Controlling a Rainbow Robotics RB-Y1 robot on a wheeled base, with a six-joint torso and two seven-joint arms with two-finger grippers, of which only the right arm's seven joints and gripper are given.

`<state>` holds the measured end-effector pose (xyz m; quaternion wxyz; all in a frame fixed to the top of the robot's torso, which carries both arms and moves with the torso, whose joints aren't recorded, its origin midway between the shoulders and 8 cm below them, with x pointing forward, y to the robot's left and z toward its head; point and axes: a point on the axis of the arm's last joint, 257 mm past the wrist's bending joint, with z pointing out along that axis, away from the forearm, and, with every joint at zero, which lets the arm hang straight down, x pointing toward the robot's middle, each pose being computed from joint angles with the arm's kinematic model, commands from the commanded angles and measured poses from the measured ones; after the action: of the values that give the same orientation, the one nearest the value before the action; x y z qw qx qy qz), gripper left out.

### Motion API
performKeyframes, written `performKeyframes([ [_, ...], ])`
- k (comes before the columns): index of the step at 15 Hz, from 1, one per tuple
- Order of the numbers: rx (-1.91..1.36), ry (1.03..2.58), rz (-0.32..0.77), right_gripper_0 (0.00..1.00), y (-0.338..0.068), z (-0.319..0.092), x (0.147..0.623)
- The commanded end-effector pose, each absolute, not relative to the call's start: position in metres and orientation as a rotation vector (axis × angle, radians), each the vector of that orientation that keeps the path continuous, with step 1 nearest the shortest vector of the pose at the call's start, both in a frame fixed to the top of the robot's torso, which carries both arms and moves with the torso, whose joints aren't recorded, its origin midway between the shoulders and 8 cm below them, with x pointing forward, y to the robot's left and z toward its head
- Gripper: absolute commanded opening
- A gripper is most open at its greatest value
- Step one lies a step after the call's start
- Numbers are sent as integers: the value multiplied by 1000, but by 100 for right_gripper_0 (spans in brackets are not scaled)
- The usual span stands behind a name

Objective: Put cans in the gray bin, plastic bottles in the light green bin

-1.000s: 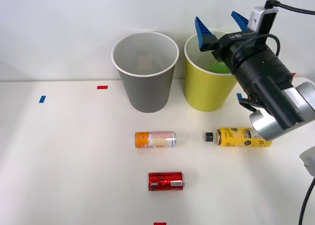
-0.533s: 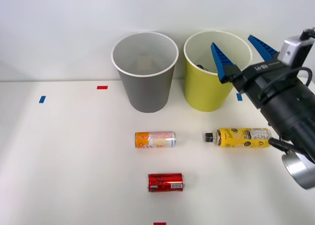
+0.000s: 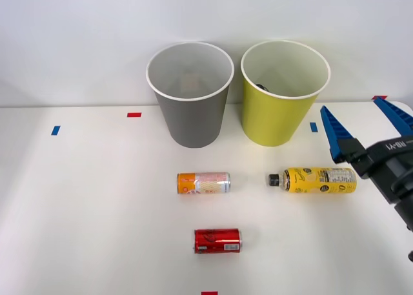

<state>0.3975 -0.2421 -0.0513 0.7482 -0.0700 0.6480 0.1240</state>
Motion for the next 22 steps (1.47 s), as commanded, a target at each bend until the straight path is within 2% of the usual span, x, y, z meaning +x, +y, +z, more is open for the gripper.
performKeyframes([
  [1, -97, 1424, 281, 100, -255, -64, 376],
  [9, -5, 1444, 300, 100, -269, -92, 338],
  [16, 30, 1429, 323, 100, -270, -98, 312],
  [20, 49, 1351, 430, 100, -281, -122, 291],
  [22, 47, 1383, 413, 100, -283, -137, 284],
])
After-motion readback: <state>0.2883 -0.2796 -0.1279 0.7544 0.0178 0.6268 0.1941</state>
